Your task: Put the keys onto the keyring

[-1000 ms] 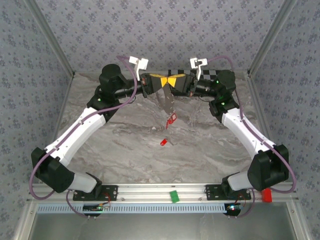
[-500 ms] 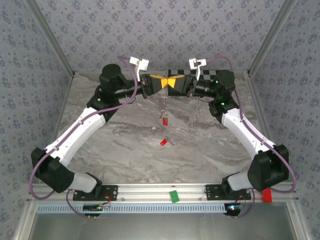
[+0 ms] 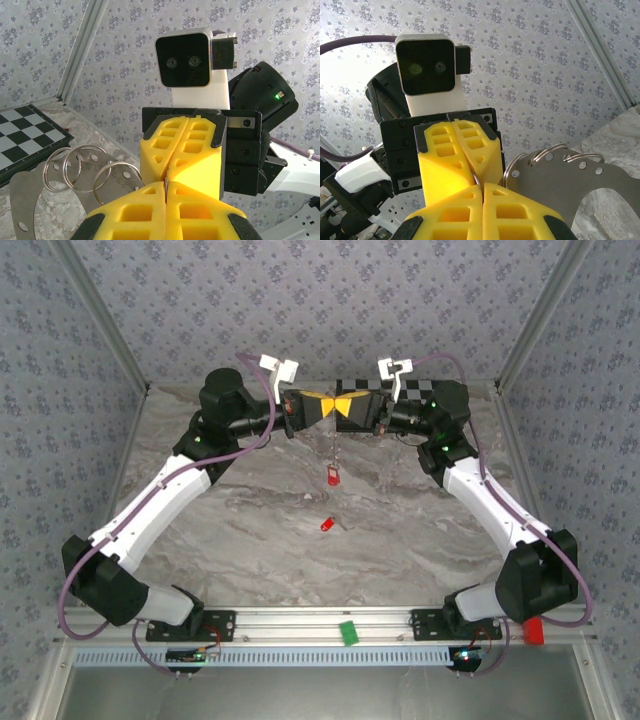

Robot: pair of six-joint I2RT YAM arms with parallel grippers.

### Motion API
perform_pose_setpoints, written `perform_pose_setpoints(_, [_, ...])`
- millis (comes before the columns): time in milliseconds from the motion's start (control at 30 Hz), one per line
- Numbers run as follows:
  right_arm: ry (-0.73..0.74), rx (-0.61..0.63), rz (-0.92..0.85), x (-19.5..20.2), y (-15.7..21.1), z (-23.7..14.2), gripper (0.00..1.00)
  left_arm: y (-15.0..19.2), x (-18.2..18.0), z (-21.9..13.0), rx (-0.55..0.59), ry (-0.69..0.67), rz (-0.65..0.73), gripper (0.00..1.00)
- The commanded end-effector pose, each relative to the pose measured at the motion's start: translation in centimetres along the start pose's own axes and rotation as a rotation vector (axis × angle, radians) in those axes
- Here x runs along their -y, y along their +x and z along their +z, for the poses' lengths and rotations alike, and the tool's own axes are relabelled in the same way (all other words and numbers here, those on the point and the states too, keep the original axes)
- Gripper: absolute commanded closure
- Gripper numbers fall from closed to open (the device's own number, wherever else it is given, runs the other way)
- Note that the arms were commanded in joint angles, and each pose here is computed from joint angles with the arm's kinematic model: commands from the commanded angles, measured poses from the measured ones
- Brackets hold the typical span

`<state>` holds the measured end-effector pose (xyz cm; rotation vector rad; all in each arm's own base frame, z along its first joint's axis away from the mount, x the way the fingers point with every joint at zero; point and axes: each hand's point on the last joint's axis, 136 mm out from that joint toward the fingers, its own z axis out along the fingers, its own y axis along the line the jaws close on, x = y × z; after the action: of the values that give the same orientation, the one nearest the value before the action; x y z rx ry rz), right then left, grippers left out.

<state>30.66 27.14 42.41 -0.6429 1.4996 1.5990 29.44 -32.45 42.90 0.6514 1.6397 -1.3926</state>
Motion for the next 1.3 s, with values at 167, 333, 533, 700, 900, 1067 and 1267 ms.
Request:
perform_pose_setpoints(167, [0.018, 0.063, -0.047, -1.1, -1.7, -1.0, 0.85, -0.8, 2.1, -0.3, -0.006, 0.041, 0.065, 1.00])
perform_pose_setpoints(333, [0.096, 0.114, -0.044, 0.0, -2.3, -2.8, 0.77, -1.2, 2.1, -0.6, 0.007, 0.035, 0.074, 1.00])
perform_pose_setpoints(533, [0.133, 0.110, -0.060, 0.2, -2.0, -3.4, 0.73, -1.2, 2.1, -0.6, 0.009, 0.035, 0.074, 1.00])
perform_pose_setpoints(700, [0.180, 0.087, -0.062, 0.7, -1.2, -3.4, 0.69, -1.2, 1.5, -0.6, 0.013, 0.012, 0.081, 1.00])
perform_pose_setpoints(900, [0.429, -0.035, -0.029, 4.2, 2.5, -4.8, 0.63, -0.4, -0.9, -1.5, 0.017, -0.131, 0.123, 1.00])
perform_pose_setpoints(1067, [0.616, -0.189, 0.067, 7.7, 8.2, -7.0, 0.63, 0.7, -3.2, -3.2, 0.013, -0.261, 0.159, 1.00])
perform_pose_setpoints(1267, [0.754, -0.378, 0.148, 10.5, 16.1, -9.0, 0.62, 2.0, -4.3, -5.8, 0.007, -0.387, 0.181, 1.00])
